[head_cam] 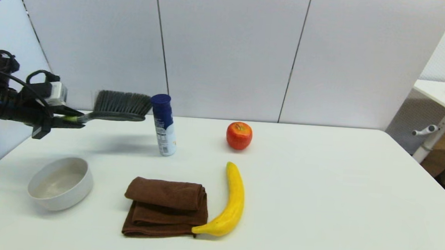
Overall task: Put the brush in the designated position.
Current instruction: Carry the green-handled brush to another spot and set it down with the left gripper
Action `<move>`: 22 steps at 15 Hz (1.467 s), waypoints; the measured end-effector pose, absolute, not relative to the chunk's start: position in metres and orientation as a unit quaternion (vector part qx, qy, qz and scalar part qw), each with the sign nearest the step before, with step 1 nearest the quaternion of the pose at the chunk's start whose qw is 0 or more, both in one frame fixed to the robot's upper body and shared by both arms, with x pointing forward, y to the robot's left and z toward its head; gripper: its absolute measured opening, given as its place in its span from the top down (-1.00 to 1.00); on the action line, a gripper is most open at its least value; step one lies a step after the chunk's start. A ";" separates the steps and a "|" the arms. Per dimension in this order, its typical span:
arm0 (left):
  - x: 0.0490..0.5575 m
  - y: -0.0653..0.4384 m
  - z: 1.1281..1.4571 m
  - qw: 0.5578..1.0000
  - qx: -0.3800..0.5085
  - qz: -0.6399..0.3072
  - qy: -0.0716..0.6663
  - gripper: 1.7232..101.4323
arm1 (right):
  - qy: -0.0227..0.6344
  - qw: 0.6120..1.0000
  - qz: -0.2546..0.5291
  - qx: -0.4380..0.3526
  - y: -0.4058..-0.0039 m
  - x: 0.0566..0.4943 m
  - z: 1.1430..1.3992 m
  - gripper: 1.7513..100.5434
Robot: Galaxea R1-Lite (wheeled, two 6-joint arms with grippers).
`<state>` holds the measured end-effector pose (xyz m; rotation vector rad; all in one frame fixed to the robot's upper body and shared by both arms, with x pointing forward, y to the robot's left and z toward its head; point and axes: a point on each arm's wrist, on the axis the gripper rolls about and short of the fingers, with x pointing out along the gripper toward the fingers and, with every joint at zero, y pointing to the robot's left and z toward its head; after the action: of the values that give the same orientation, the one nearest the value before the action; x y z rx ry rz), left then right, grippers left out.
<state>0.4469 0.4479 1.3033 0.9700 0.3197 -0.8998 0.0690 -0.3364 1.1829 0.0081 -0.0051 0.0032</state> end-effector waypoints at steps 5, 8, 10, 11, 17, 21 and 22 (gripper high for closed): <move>0.480 0.443 1.268 0.771 0.434 -0.440 0.154 0.56 | -0.003 1.000 0.002 0.004 -0.336 0.069 1.183 -0.95; 0.491 0.446 1.257 0.773 0.425 -0.442 0.162 0.56 | -0.003 1.000 0.002 0.004 -0.336 0.069 1.183 -0.95; 0.495 0.446 1.251 0.775 0.418 -0.444 0.167 0.56 | -0.003 1.000 0.002 0.004 -0.336 0.069 1.183 -0.95; 0.496 0.446 1.249 0.775 0.416 -0.445 0.168 0.56 | -0.003 1.000 0.002 0.004 -0.336 0.069 1.183 -0.95; 0.500 0.447 1.241 0.777 0.407 -0.448 0.175 0.56 | -0.003 1.000 0.002 0.004 -0.336 0.069 1.183 -0.95; 0.501 0.448 1.238 0.777 0.403 -0.449 0.178 0.56 | -0.003 1.000 0.002 0.004 -0.336 0.069 1.183 -0.95; 0.501 0.448 1.238 0.778 0.403 -0.449 0.178 0.56 | -0.003 1.000 0.002 0.004 -0.336 0.069 1.183 -0.95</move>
<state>0.5008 0.4479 1.2384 0.8712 0.3850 -0.9702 0.0690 -0.3364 1.1829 0.0081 -0.0051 0.0036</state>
